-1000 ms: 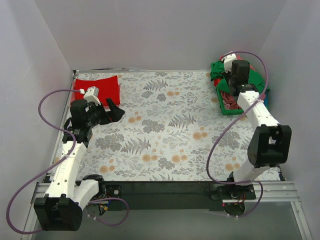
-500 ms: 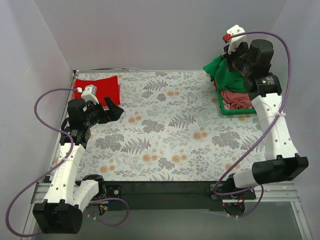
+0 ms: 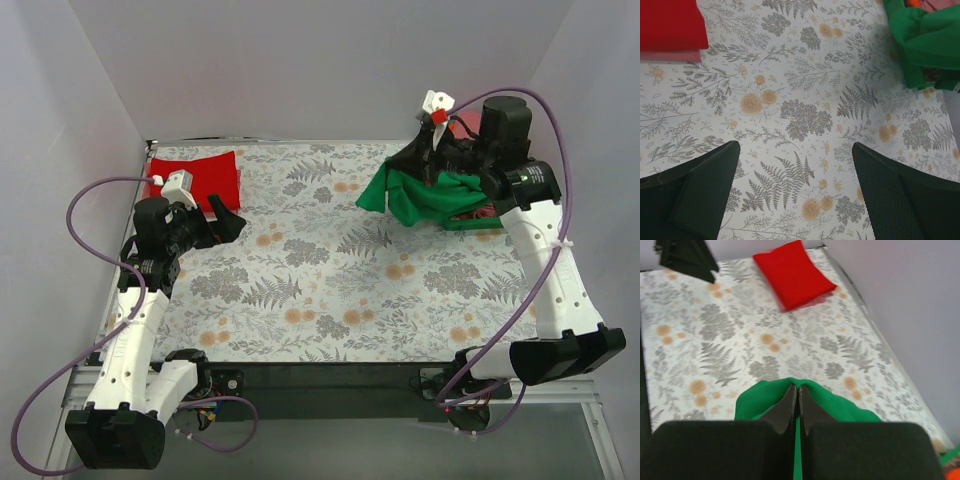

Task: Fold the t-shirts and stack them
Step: Move the tshirt to the center of the board

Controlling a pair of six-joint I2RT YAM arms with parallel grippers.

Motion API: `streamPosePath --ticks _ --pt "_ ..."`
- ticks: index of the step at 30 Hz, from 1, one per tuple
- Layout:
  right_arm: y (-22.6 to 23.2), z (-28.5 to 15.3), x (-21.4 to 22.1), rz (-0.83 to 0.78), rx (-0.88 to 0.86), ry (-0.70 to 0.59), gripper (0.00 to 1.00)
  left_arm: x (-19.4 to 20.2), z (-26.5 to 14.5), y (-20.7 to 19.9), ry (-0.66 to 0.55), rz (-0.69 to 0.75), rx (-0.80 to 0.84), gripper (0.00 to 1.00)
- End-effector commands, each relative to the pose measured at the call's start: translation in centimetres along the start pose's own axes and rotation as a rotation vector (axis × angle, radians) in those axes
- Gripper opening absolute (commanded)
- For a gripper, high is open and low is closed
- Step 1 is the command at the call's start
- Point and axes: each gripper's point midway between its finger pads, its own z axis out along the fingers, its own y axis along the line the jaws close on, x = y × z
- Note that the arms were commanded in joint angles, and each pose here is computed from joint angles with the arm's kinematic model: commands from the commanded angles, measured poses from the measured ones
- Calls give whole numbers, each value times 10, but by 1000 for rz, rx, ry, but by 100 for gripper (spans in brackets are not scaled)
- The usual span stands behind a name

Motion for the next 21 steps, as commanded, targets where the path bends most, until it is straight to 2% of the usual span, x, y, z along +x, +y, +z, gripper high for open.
streamPosePath --ticks 1,10,21 --pt "51 1 -10 -29 -190 -58 1 -16 -11 -10 -46 30 12 95" --pt "85 11 -7 -29 -299 -63 1 -14 -10 -12 -40 17 21 95" --pt "97 7 -53 -73 -364 -146 1 -14 -7 -12 -29 -1 27 95"
